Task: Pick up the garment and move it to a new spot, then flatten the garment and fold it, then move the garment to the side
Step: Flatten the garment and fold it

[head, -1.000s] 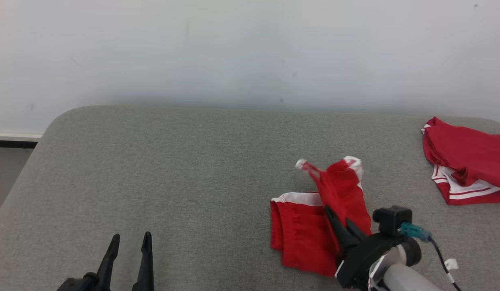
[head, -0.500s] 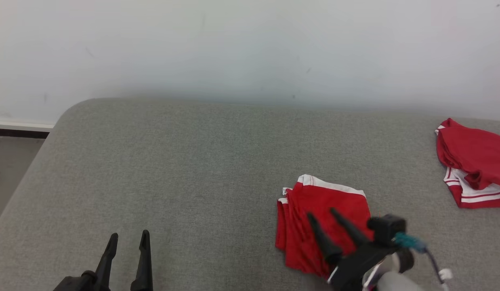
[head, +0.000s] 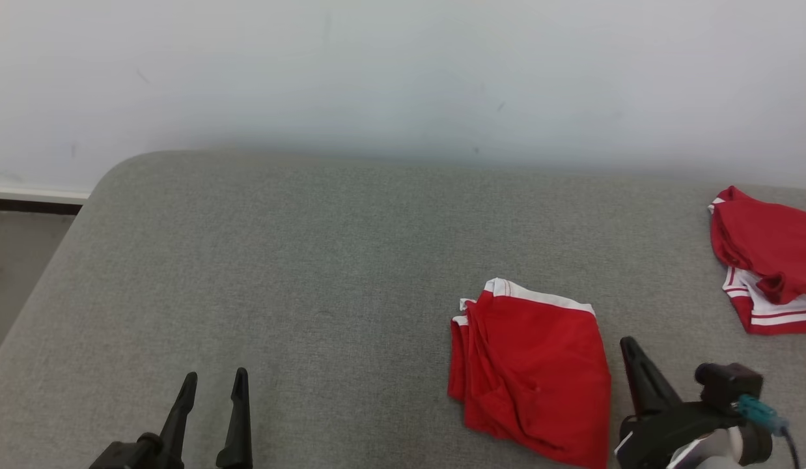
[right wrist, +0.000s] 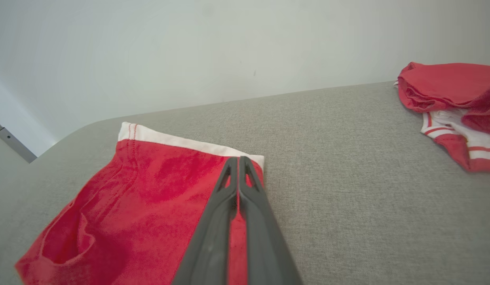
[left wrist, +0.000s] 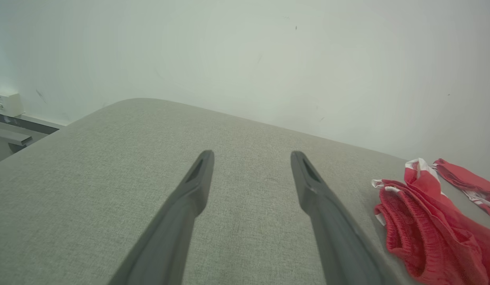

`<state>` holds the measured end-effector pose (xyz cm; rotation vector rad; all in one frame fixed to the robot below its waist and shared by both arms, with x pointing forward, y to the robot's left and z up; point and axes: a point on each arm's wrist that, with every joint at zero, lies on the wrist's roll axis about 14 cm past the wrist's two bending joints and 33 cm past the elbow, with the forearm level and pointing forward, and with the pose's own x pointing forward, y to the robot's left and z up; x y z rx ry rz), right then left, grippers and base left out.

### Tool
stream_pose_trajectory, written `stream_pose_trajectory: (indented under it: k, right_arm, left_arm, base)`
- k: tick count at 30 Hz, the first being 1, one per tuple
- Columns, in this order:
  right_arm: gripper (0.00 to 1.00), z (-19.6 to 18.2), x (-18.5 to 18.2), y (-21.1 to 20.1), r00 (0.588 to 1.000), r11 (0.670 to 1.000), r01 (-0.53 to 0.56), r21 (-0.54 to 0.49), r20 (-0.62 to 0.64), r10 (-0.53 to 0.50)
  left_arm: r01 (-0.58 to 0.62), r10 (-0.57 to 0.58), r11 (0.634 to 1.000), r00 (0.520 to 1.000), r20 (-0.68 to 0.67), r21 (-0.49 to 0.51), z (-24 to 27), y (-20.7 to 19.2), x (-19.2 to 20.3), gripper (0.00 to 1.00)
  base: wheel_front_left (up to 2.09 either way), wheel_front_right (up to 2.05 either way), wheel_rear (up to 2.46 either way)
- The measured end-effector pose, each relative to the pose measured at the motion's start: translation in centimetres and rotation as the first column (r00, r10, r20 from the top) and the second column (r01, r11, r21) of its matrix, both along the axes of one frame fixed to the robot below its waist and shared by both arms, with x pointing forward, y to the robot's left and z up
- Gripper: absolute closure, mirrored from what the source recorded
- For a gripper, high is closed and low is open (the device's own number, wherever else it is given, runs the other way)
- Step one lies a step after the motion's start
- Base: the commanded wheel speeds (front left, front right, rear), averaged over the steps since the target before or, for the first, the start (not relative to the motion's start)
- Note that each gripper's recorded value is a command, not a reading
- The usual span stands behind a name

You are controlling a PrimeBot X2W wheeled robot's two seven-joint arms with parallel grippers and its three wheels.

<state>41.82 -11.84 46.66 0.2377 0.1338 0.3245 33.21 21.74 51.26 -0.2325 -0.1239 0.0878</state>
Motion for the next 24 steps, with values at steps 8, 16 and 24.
stream_pose_trajectory:
  k: [8,16,24]
  right_arm:
    - [1.0,-3.9,-1.0,4.4,0.992,0.997,-0.07,-0.02,-0.108,0.068]
    - [1.0,-5.0,-2.8,11.3,0.963,0.973,-0.231,-0.001,-0.141,0.228]
    - [1.0,-3.3,-3.9,14.9,0.938,0.943,-0.333,0.031,-0.094,0.334]
  left_arm:
    - [-0.02,0.02,1.0,1.0,-0.011,0.013,-0.2,0.7,0.1,0.0]
    - [-0.033,0.033,0.999,0.999,-0.022,0.021,-0.5,1.2,0.1,0.0]
    - [-0.035,0.035,0.999,0.999,-0.025,0.02,-0.5,1.3,0.1,0.0]
  base:
    - [0.0,0.0,0.0]
    - [0.0,0.0,0.0]
    - [0.0,0.0,0.0]
